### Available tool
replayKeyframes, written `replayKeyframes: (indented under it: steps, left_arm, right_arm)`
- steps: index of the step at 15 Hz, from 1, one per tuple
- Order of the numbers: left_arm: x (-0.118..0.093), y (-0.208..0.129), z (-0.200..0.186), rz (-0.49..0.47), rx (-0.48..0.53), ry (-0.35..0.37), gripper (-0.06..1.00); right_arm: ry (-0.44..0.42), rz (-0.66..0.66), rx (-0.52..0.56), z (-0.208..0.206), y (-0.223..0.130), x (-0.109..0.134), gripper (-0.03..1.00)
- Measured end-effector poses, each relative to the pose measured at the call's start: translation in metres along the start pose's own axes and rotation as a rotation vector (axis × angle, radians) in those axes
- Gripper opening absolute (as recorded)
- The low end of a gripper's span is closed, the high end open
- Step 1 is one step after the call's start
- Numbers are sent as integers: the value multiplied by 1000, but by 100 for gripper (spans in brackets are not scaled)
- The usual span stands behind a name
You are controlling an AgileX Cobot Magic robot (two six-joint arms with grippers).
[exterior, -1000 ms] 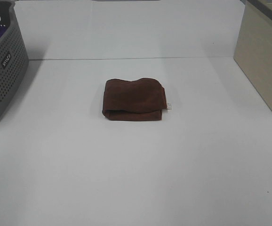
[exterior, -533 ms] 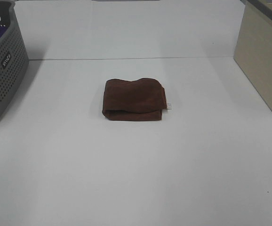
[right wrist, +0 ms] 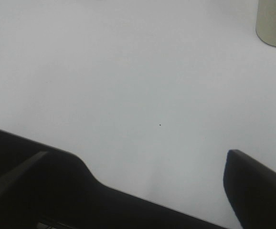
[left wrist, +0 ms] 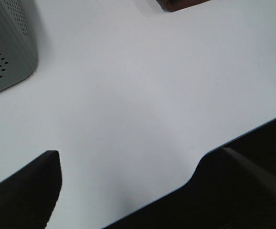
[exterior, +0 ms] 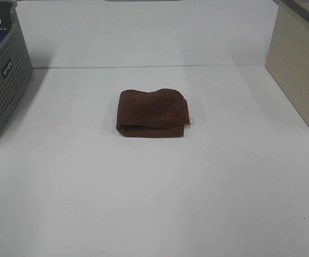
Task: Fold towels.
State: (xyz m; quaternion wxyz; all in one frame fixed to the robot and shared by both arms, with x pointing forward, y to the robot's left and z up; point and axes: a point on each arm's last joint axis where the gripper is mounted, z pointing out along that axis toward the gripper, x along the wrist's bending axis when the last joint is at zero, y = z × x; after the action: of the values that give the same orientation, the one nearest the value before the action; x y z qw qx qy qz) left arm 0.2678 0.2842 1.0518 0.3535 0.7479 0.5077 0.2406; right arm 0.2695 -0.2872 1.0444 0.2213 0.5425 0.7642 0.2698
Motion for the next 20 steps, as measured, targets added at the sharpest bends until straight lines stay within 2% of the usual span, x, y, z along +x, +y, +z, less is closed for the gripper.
replayKeyframes:
  steps: [4, 8, 11, 13, 15, 20]
  left_arm:
    - [0, 0, 0, 0, 0, 0, 81]
    - [0, -2, -4, -22, -29, 34, 81]
    - [-1, -10, -17, -79, -127, 143, 81]
    - [-4, -16, -25, -91, -194, 188, 81]
    - [-6, -20, -29, -86, -233, 199, 81]
    - [-6, -20, -29, -85, -236, 199, 81]
  right_arm:
    - [-4, 5, 0, 0, 0, 0, 92]
    - [-89, 88, -40, -5, -4, -2, 92]
    - [-146, 110, -151, -17, -15, 2, 92]
    - [-164, 102, -226, -25, -23, 6, 92]
    - [-174, 95, -274, -29, -29, 8, 92]
    - [-171, 96, -282, -30, -29, 9, 92]
